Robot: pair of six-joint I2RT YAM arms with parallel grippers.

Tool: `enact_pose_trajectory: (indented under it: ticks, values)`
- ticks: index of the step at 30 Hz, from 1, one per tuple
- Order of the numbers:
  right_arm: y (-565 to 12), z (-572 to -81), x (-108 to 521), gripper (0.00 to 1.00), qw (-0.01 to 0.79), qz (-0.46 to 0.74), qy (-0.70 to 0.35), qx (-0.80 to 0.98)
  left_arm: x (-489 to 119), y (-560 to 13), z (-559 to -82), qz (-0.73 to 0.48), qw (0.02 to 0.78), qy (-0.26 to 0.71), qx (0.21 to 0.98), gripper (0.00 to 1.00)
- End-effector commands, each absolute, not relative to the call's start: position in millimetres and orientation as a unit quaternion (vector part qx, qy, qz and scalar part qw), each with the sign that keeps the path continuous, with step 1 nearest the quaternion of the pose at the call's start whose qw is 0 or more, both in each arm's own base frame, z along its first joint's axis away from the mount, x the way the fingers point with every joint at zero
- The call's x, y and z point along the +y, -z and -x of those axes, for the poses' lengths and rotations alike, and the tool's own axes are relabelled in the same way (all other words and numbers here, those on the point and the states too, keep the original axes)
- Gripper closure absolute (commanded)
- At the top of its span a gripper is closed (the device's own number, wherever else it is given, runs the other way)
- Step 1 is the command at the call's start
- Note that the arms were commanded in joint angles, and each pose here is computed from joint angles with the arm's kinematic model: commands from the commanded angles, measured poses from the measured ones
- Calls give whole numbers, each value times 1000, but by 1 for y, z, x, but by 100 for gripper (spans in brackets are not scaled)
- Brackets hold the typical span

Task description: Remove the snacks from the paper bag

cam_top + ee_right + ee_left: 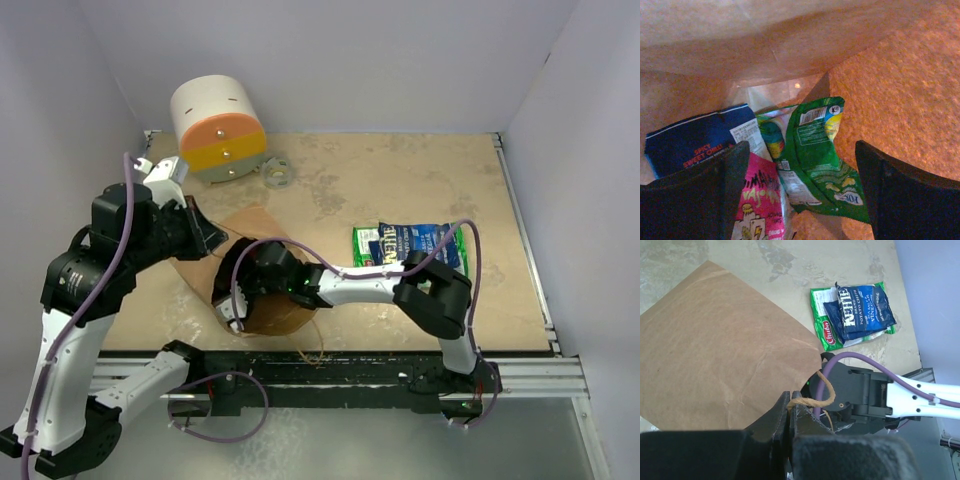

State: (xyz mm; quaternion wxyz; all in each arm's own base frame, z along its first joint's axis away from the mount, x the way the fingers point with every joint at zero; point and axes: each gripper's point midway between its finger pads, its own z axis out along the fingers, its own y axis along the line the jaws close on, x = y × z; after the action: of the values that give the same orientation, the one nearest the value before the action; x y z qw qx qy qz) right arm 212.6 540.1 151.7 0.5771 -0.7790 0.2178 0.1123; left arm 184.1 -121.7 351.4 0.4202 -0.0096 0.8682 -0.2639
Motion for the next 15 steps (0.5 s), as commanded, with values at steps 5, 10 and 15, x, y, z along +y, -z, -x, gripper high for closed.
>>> enact_pose_trajectory:
  ticks: [5, 10, 15]
  values:
    - [-178, -226, 576, 10, 627, 760, -79, 153, -128, -373, -180, -32, 445, 285, 848, 100]
    - [-172, -238, 589, 11, 636, 752, -67, 158, -131, -370, -181, -41, 437, 285, 852, 100]
    - [-140, -258, 586, 23, 616, 763, -71, 183, -129, -373, -180, -44, 442, 280, 851, 100]
